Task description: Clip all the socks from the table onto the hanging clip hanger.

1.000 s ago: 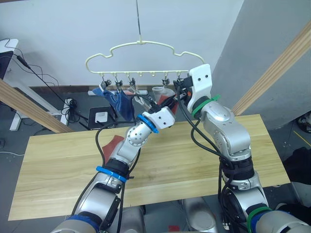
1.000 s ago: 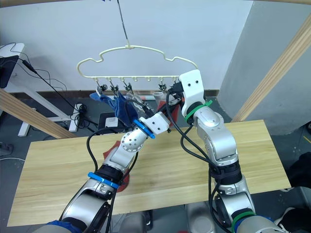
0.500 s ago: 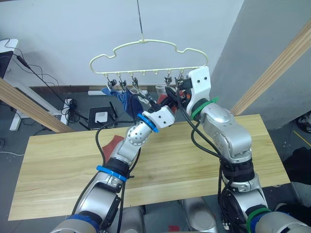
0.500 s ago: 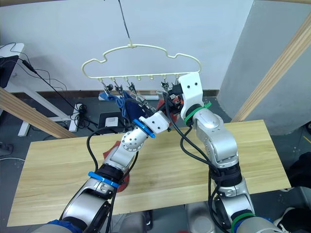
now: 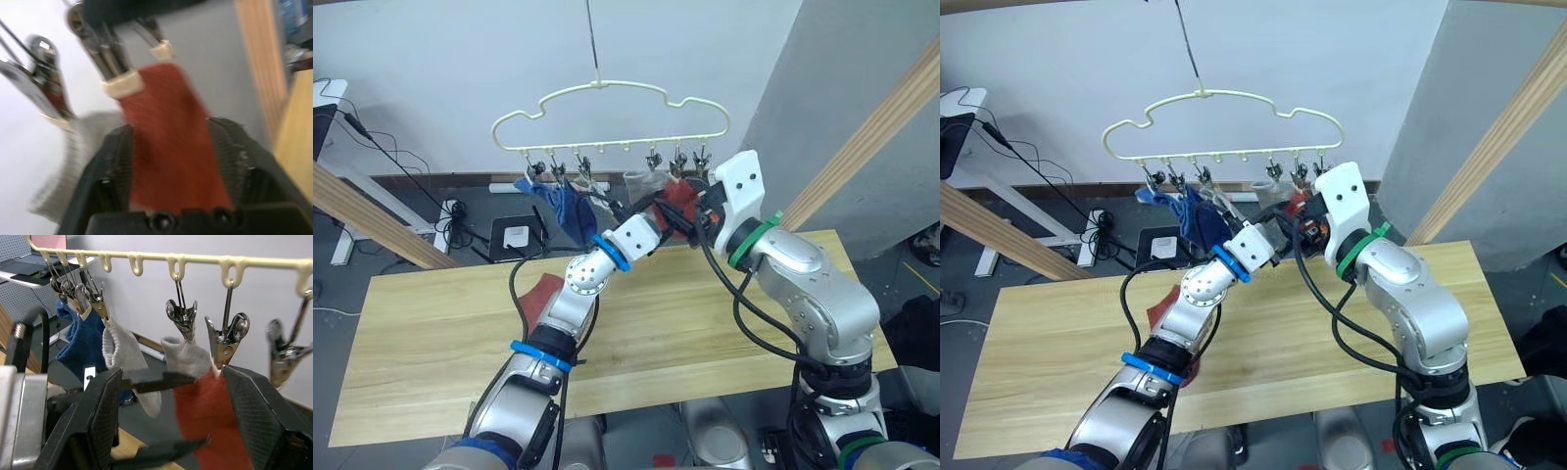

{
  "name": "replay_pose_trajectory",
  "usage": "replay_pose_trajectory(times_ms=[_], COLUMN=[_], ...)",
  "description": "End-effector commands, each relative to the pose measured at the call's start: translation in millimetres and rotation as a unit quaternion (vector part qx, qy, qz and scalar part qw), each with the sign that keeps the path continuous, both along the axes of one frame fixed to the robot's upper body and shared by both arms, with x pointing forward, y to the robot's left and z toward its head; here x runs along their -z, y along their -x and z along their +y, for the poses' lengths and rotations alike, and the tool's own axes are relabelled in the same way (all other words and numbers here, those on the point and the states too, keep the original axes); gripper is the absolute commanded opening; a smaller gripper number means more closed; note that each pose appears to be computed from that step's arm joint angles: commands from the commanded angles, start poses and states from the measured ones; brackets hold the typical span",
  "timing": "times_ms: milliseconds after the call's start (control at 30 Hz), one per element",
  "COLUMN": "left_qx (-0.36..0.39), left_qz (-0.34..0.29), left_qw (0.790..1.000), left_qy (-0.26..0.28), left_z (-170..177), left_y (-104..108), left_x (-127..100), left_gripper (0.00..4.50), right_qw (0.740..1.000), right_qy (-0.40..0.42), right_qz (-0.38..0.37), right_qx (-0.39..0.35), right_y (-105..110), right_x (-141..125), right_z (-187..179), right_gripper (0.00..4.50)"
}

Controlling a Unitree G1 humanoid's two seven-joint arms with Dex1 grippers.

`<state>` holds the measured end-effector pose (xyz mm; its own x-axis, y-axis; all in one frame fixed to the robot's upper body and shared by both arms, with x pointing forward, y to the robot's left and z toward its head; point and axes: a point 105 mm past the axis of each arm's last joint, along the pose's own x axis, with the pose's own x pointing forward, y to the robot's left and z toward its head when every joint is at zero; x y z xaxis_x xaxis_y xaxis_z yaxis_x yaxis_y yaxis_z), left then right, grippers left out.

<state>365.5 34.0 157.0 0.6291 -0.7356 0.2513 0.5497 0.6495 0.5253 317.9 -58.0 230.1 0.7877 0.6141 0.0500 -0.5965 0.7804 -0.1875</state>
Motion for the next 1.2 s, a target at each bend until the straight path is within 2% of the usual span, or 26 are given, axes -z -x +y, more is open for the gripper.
replay_pose_trajectory(times_ms=[33, 133, 300, 400, 467, 767, 1200], left_qx=[0.038, 0.065, 0.084, 0.069, 0.061, 0.052, 0.049], left_qz=[-0.008, 0.023, 0.051, 0.051, 0.051, 0.049, 0.049], left_qw=[0.999, 0.997, 0.995, 0.996, 0.997, 0.997, 0.998], left_qy=[0.022, 0.026, 0.020, 0.016, 0.014, 0.006, -0.002], left_z=[5, 12, 38, 49, 52, 54, 53], left_y=[15, 26, 38, 36, 35, 34, 33], left_x=[-15, -14, -28, -37, -40, -42, -39], left_gripper=[2.69, 2.69, 2.69, 2.72, 2.72, 2.72, 2.72], right_qw=[0.999, 0.997, 0.993, 0.991, 0.990, 0.985, 0.984], right_qy=[0.001, -0.007, -0.043, -0.049, -0.048, -0.053, -0.055], right_qz=[-0.051, -0.070, -0.078, -0.082, -0.080, -0.069, -0.068], right_qx=[0.005, 0.019, 0.075, 0.094, 0.105, 0.149, 0.157], right_y=[10, 11, 2, -3, -7, -26, -39], right_x=[-14, -17, -22, -23, -21, -17, -16], right_z=[-6, -10, -22, -26, -28, -29, -20], right_gripper=[3.42, 3.42, 3.42, 2.77, 2.13, 2.13, 2.13])
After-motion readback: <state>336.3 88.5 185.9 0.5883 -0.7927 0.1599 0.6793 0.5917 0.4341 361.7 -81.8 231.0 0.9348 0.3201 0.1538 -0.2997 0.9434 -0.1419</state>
